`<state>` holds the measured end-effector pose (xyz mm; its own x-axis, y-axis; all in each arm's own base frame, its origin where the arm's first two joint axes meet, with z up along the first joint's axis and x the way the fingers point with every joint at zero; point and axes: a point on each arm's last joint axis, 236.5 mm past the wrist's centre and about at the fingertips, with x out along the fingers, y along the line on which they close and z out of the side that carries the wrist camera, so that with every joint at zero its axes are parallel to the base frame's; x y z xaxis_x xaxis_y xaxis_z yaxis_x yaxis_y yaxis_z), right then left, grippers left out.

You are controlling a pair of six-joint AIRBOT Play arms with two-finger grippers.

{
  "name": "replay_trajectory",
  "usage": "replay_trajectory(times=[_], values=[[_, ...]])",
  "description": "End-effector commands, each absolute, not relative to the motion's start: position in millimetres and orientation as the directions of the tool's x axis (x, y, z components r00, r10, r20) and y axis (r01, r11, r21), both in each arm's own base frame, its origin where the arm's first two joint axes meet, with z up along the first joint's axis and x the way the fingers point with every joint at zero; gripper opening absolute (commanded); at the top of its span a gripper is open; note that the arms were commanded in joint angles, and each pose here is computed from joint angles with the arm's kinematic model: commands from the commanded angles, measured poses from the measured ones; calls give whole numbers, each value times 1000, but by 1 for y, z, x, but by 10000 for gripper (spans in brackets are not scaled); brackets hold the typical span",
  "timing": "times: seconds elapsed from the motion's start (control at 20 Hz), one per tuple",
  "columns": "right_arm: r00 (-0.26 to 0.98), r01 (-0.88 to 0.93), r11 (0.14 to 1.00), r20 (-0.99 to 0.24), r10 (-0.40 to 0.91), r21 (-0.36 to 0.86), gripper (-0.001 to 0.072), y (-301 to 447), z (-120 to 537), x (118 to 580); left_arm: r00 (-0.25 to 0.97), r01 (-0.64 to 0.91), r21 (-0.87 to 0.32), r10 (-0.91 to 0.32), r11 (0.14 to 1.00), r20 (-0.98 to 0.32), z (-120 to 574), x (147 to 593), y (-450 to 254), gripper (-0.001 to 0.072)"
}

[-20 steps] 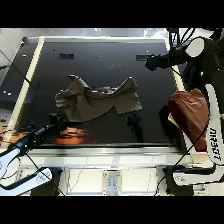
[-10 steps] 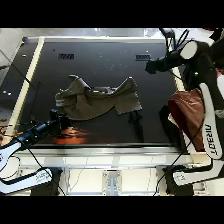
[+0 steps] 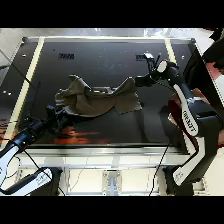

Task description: Fold the shirts.

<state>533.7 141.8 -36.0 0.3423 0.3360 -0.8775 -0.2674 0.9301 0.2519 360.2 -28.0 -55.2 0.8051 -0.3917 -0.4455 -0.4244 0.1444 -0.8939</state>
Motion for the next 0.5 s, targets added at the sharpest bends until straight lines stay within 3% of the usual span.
replay_trajectory(times=[0.0,0.35,0.45], values=[[369,-237,929,-858,358,285,410,148,-63,551,820,-390,-908,-390,153,-418,-42,362,-28,9],[398,-190,922,-832,387,338,397,157,-90,566,820,-383,-908,-390,169,-419,-42,362,-28,9],[398,-171,906,-814,424,388,130,166,-92,567,820,-371,-909,-391,191,-417,-42,362,-28,9]])
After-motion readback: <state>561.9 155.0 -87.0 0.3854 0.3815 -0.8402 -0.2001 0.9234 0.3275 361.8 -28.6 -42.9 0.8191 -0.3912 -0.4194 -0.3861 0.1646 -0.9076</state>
